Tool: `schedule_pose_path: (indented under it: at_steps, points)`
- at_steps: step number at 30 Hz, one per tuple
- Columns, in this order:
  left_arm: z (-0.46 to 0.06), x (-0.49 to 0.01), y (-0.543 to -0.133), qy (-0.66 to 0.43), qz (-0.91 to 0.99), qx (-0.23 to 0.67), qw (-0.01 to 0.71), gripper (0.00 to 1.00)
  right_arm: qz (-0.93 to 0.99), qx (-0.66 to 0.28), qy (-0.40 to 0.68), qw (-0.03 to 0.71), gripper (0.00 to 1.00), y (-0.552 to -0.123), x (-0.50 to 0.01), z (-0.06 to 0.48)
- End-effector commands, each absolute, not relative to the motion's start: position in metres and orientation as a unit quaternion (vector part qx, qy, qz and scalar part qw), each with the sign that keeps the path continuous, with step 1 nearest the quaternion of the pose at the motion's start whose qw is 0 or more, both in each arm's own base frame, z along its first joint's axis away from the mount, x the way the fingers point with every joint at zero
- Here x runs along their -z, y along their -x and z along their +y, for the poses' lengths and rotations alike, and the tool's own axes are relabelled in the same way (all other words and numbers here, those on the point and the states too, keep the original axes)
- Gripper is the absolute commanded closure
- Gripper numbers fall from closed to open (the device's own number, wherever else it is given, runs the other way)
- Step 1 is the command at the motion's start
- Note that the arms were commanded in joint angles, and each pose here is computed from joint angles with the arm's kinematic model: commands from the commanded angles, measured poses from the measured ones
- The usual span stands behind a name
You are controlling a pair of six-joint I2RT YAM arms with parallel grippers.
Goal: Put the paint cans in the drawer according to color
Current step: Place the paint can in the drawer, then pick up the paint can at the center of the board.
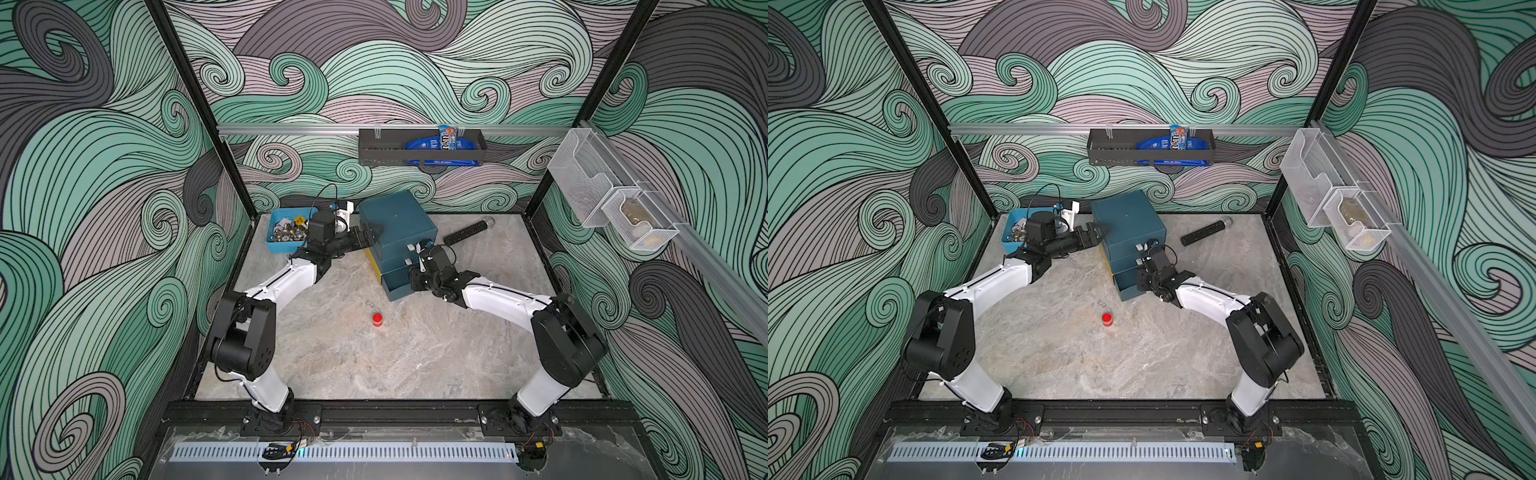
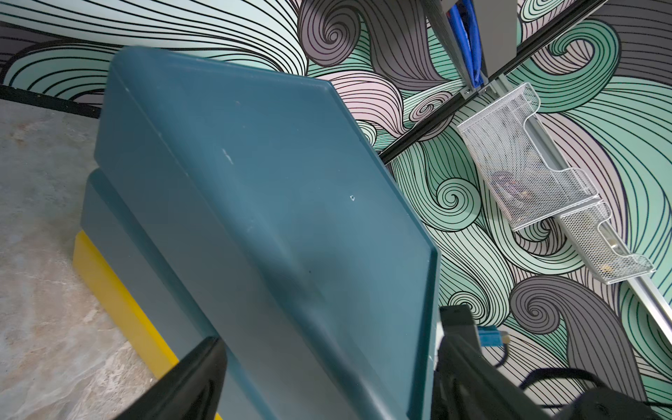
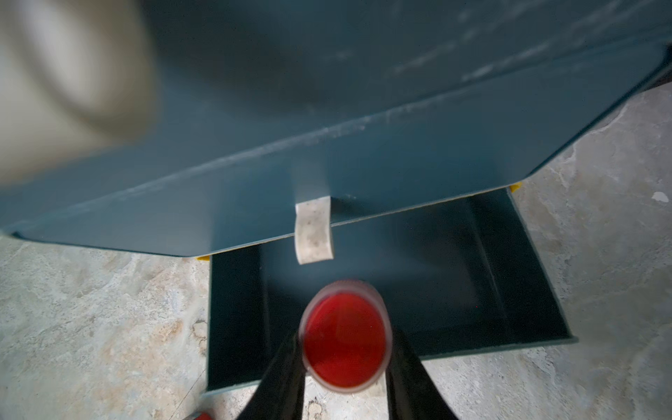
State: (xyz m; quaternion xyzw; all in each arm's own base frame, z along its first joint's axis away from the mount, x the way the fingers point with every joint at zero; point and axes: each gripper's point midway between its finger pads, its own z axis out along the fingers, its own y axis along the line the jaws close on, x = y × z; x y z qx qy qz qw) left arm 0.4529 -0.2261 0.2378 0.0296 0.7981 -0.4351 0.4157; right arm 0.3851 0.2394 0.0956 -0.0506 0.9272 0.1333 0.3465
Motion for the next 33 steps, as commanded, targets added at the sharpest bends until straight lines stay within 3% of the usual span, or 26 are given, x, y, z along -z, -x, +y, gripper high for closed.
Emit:
schedule_pose_path:
  at_steps: [1,4,9,18,24,33]
  points:
    - [-0.224,-0.239,-0.455,-0.035,0.797,0.431,0.421,0.06,0.922,-0.143,0.04,0.357,0.53,-0.391,-0.097,0.241]
    - [-0.224,-0.239,-0.455,-0.035,0.797,0.431,0.421,0.06,0.922,-0.143,0.039,0.357,0.41,-0.39,-0.097,0.241]
    - [-0.224,-0.241,-0.455,-0.035,0.796,0.433,0.422,0.06,0.913,-0.161,0.037,0.374,0.35,-0.383,-0.12,0.238]
    - [-0.224,-0.243,-0.455,-0.035,0.794,0.435,0.423,0.06,0.898,-0.227,0.078,0.369,0.35,-0.331,-0.153,0.264]
    - [-0.224,-0.242,-0.455,-0.034,0.795,0.434,0.423,0.06,0.904,-0.237,0.134,0.329,0.35,-0.285,-0.13,0.309]
    - [-0.224,-0.241,-0.455,-0.034,0.795,0.434,0.422,0.06,0.915,-0.218,0.178,0.29,0.35,-0.256,-0.092,0.345]
